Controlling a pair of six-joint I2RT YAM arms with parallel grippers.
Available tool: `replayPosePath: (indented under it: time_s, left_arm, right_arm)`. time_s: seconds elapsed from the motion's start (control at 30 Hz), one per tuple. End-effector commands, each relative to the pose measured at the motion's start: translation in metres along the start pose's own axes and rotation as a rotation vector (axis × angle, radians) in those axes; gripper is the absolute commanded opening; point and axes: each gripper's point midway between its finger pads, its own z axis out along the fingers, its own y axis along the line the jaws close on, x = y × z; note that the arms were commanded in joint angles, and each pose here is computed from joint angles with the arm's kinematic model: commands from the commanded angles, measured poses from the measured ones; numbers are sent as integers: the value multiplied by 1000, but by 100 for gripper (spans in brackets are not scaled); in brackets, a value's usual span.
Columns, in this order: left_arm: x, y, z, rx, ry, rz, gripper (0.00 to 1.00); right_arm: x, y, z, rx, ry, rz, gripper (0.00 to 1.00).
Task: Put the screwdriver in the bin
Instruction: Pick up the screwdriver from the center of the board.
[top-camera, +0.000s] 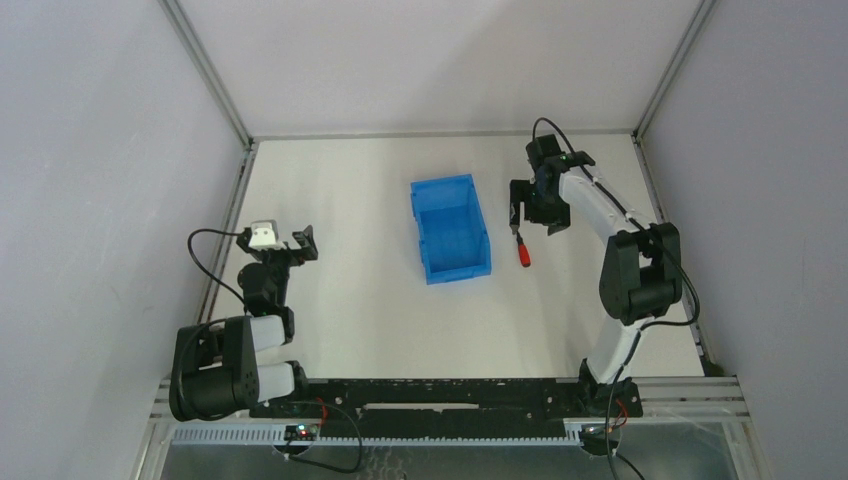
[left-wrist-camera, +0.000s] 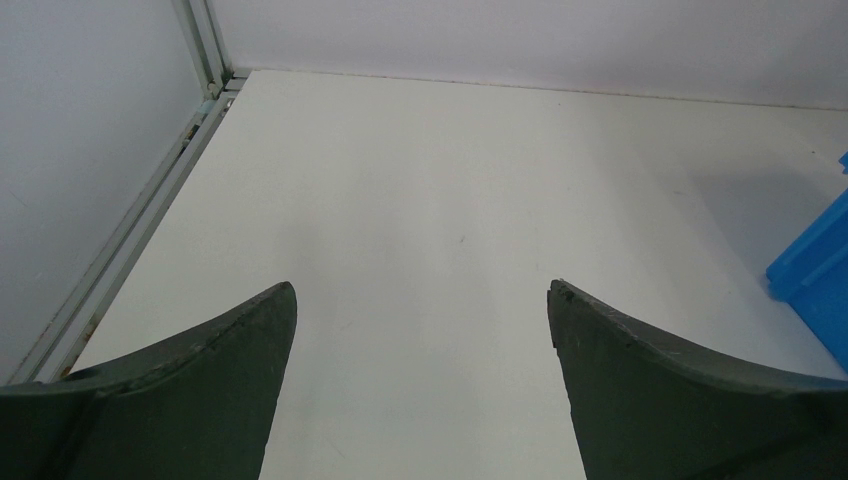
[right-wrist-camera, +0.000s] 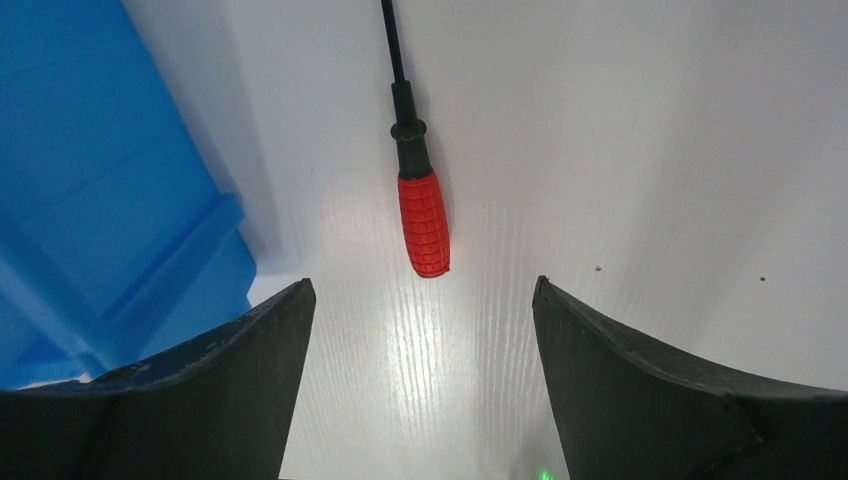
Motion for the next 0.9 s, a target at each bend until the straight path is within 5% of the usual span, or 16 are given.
replayPosePath:
  time_s: [0.0,0.87]
  left_arm:
    - [-2,1,-2,-8,-14,22,100]
    - [-2,1,-2,-7,-15,22,100]
  right_arm:
    - [-8,4,10,13,-14,-10,86]
    - [18,7,72,51,122,-27,56]
